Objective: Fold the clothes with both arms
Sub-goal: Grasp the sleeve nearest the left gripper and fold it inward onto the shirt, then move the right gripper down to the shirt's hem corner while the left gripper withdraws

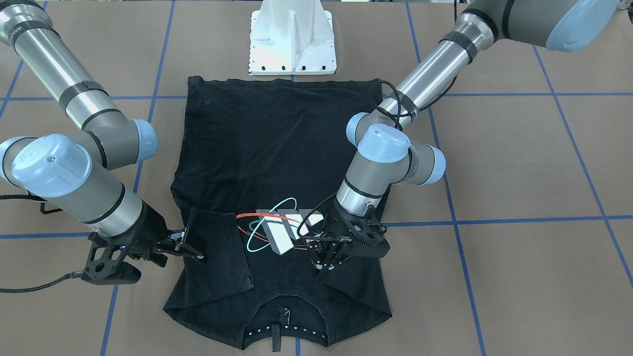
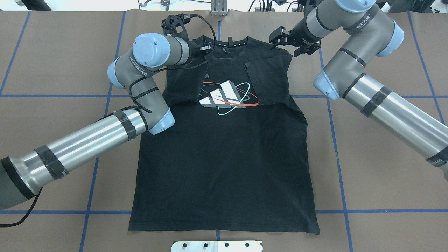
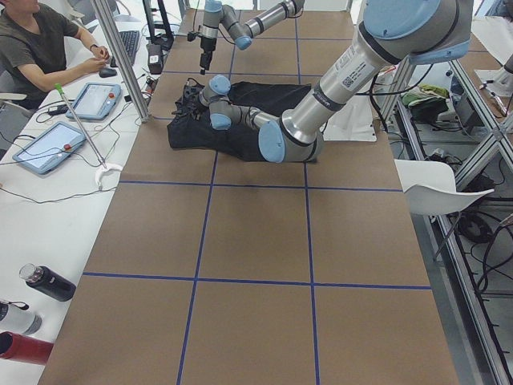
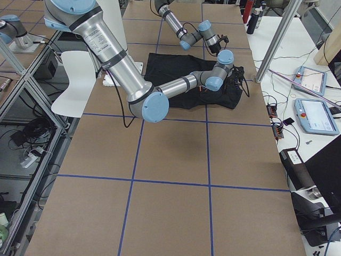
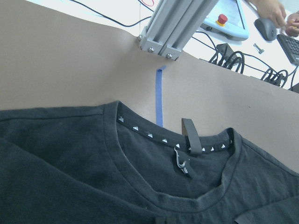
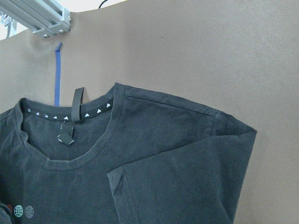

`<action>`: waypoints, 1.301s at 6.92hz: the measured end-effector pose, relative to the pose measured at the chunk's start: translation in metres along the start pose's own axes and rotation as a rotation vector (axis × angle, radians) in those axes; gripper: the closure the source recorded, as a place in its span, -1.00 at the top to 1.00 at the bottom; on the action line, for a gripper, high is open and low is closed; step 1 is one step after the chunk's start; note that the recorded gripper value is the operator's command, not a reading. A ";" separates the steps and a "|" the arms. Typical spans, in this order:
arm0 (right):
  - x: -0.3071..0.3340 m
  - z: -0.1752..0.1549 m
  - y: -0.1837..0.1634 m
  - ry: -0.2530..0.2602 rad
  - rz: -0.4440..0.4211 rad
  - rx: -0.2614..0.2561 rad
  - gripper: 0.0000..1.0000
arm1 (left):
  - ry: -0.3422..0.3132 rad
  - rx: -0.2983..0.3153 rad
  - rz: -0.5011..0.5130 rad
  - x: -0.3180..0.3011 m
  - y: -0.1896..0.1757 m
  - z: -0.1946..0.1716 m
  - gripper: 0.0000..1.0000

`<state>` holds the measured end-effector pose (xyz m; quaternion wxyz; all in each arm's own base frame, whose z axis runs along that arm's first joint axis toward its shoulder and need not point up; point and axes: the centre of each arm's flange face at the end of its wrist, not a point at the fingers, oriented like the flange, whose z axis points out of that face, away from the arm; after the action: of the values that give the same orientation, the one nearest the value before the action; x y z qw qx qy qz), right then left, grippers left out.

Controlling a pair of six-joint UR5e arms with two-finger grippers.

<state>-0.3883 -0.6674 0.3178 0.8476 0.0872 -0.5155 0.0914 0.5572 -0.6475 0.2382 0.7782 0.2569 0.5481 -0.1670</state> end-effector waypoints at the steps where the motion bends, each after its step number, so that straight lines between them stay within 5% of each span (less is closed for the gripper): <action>1: 0.000 0.000 0.000 0.000 0.000 0.000 0.99 | 0.004 0.010 0.000 0.000 -0.001 -0.001 0.99; 3: 0.004 0.000 0.002 -0.003 0.002 -0.016 0.99 | 0.043 -0.006 -0.004 0.012 -0.007 -0.010 0.99; 6: 0.032 -0.020 0.036 -0.030 0.025 -0.087 0.99 | 0.142 -0.123 -0.007 -0.011 -0.001 -0.066 0.99; 9: 0.057 -0.063 0.123 0.004 0.121 -0.171 1.00 | 0.119 -0.235 -0.017 -0.077 0.029 -0.161 0.99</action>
<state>-0.3382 -0.5290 0.3468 0.8459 -0.0170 -0.5239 0.0982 0.4229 -0.5312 0.2734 0.7676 0.1690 0.6113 -0.0928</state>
